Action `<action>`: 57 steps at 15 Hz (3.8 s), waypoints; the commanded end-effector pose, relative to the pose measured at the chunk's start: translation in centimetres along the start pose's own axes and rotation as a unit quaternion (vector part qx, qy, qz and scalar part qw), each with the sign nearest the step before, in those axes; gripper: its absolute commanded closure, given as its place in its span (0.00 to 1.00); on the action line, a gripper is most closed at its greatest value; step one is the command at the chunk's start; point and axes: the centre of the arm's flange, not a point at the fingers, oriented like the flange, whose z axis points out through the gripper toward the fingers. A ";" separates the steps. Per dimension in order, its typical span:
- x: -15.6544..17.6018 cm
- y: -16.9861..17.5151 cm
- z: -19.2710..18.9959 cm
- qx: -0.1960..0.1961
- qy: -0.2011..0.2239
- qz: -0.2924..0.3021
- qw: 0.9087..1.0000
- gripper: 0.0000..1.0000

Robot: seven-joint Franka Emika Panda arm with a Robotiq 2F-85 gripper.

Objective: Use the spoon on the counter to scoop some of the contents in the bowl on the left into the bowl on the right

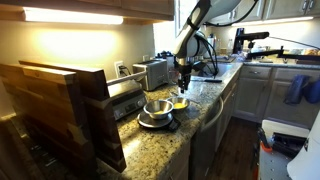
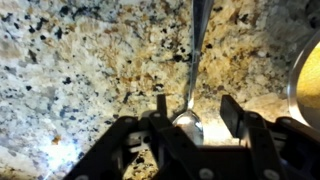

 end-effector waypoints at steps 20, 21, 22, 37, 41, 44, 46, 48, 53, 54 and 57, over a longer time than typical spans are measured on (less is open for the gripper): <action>2.5 -0.2 4.3 0.028 -0.034 0.002 0.999 0.93; 2.5 -0.2 4.3 0.029 -0.035 0.003 0.999 0.92; 2.5 -0.2 4.3 0.029 -0.036 0.004 0.999 0.94; 0.8 -3.1 -3.1 0.008 -0.018 -0.038 0.999 0.93; 0.1 -3.3 -4.7 0.004 -0.018 -0.047 0.999 0.93; 0.5 -1.3 -3.3 -0.005 0.008 -0.031 0.999 0.93; 1.0 0.7 -1.0 -0.006 0.020 -0.013 1.000 0.93; 0.8 1.7 0.9 -0.012 0.022 0.005 1.000 0.93; 0.0 0.4 2.4 -0.016 0.029 0.001 0.999 0.67; -0.1 -0.2 2.0 -0.016 0.032 -0.006 0.999 0.62; 0.0 -1.7 0.9 -0.012 0.035 -0.021 0.999 0.42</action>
